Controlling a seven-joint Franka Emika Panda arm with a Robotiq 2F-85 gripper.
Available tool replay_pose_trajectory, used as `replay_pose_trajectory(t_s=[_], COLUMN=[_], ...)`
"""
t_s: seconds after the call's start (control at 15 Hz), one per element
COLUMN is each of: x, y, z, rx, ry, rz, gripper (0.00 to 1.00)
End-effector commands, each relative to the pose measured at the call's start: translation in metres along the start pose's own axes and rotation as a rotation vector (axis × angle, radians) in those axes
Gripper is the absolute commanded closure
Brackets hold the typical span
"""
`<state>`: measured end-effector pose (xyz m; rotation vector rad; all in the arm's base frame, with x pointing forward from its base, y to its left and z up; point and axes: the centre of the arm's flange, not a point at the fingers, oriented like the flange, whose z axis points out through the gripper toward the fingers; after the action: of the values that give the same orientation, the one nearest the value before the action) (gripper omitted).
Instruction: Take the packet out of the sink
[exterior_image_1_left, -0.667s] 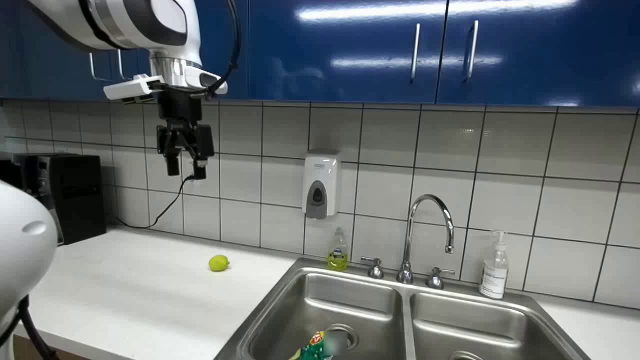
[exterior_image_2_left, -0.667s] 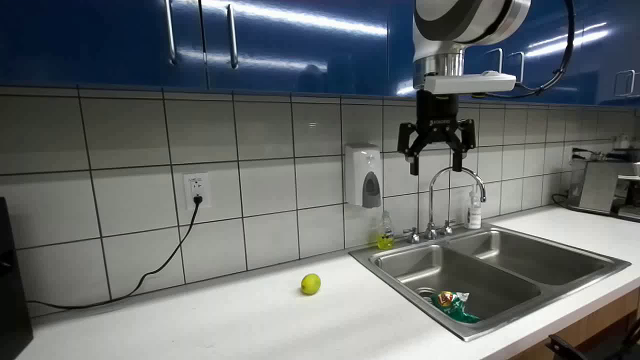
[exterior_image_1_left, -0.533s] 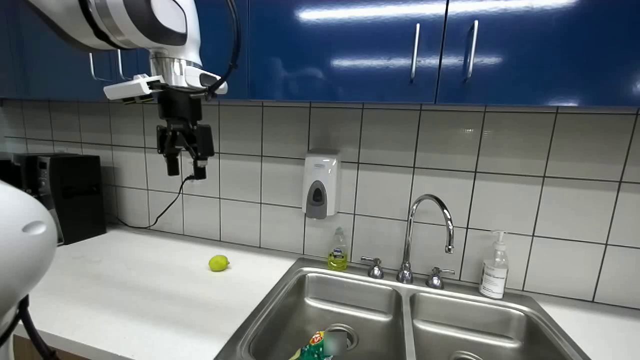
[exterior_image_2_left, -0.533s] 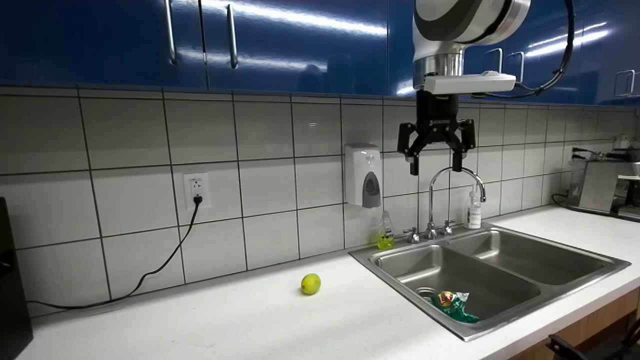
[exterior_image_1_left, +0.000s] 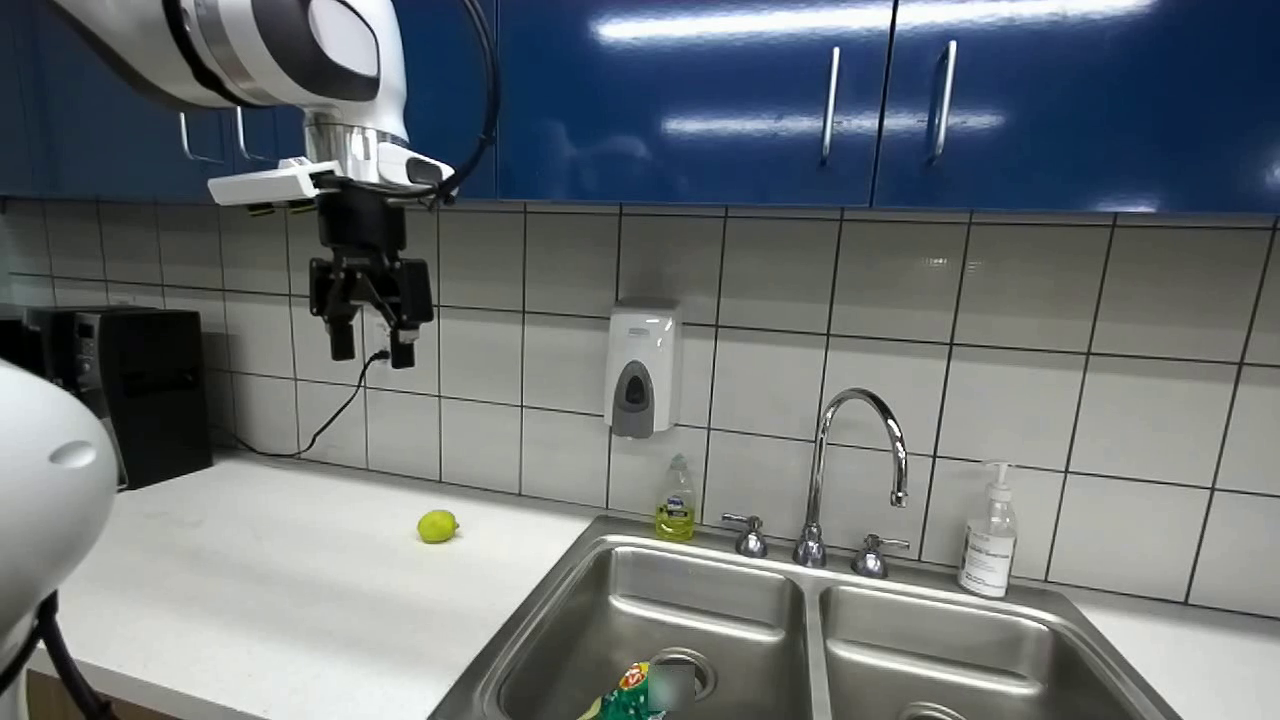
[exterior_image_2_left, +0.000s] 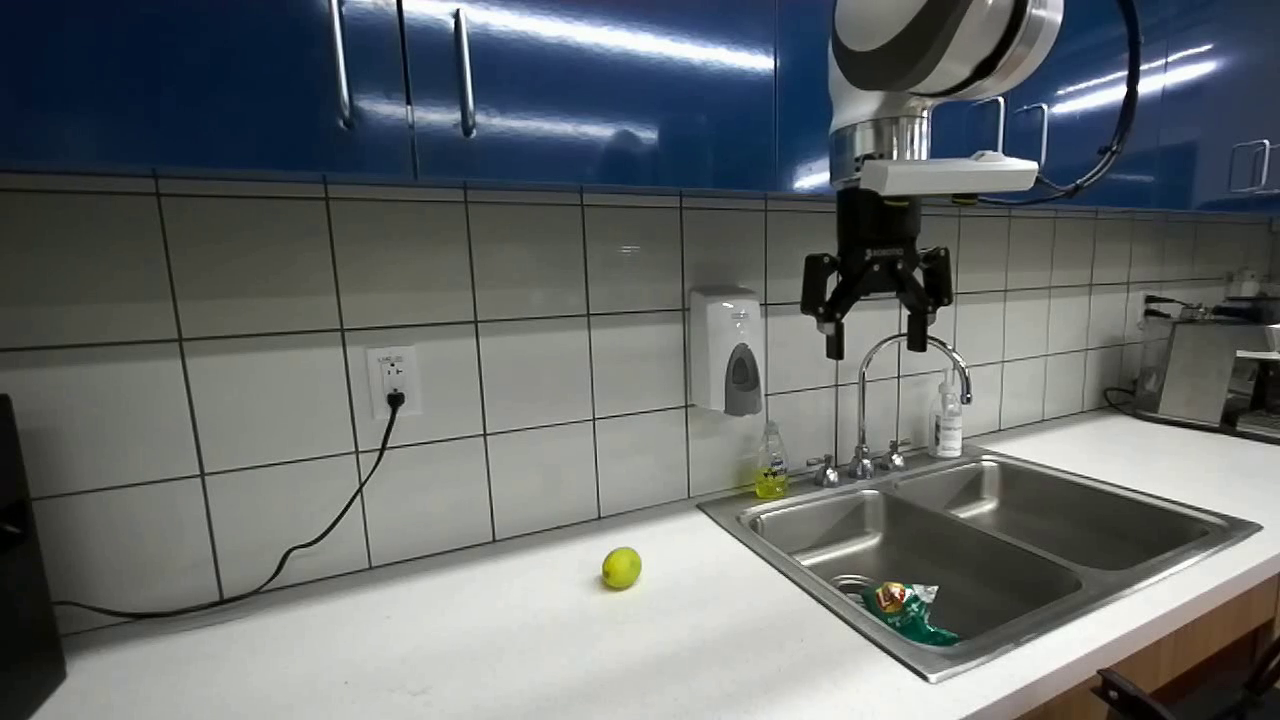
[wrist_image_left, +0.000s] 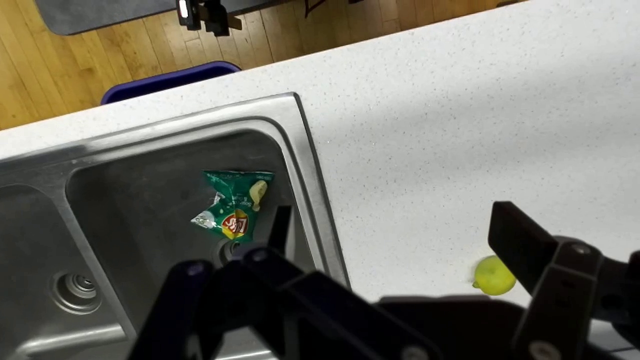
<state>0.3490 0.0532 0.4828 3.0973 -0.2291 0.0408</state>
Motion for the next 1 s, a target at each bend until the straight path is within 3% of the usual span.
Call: replay_pose_trajectory(t_s=[0.0,0.27,0.93], x=[0.000,0.004,0.011], y=[0.015,0.046,0.161], z=[0.008,0.028,0.077], rx=[0.007,0.000,-0.009], ry=[0.007,0.008,-0.017], rz=[0.023,0.113,0.342], gripper=[0.00,0.00,0.00])
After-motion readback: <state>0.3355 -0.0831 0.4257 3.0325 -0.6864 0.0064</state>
